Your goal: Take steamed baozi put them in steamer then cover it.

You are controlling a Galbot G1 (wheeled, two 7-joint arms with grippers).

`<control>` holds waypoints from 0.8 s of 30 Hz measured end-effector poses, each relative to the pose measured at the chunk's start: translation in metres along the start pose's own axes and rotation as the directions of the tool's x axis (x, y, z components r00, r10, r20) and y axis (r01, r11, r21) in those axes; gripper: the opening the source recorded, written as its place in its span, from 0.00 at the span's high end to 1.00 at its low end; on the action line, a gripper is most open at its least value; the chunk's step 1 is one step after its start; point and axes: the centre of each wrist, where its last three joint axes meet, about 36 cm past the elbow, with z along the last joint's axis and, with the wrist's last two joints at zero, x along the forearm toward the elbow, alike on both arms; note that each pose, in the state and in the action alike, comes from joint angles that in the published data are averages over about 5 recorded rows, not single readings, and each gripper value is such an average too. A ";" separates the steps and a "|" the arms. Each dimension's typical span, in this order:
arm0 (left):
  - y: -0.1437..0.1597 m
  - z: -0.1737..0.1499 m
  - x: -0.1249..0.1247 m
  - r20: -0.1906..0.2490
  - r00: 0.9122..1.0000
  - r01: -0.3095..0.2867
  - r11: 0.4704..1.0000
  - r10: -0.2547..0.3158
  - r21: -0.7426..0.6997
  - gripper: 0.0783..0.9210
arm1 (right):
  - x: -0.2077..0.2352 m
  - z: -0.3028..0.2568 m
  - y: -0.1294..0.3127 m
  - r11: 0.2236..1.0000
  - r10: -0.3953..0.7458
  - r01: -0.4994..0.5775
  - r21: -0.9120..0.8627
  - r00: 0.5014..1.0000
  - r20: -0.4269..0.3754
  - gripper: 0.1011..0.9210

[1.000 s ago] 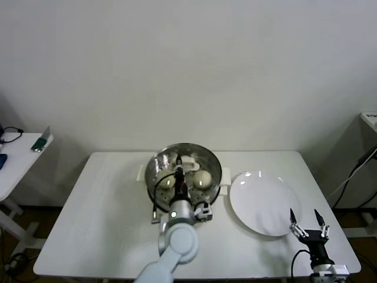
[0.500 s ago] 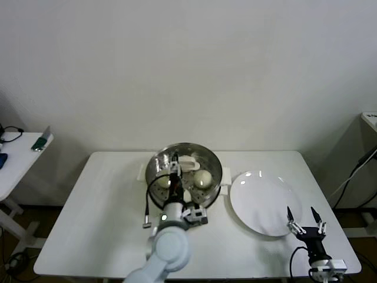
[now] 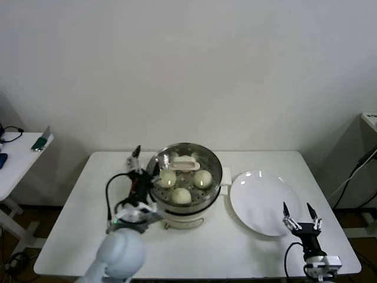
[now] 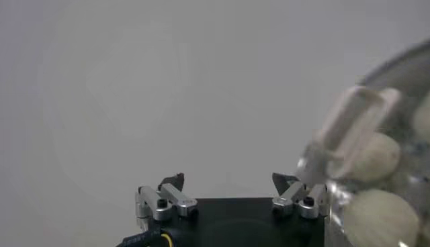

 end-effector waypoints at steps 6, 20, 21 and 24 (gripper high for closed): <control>0.036 0.060 0.004 0.007 0.999 0.034 0.958 -0.037 0.286 0.12 | -0.003 -0.001 0.010 1.000 -0.020 0.020 0.013 1.000 0.019 0.12; 0.019 0.188 0.042 -0.041 0.998 0.065 0.729 -0.050 0.682 0.12 | -0.008 0.001 0.019 0.999 -0.037 0.036 0.038 0.999 0.024 0.12; 0.015 0.194 0.045 -0.043 0.998 0.065 0.717 -0.048 0.694 0.12 | -0.008 0.001 0.019 0.999 -0.038 0.038 0.038 0.999 0.024 0.12; 0.001 0.209 0.052 -0.049 0.998 0.065 0.687 -0.043 0.724 0.12 | -0.007 0.001 0.021 0.998 -0.042 0.042 0.038 0.999 0.022 0.12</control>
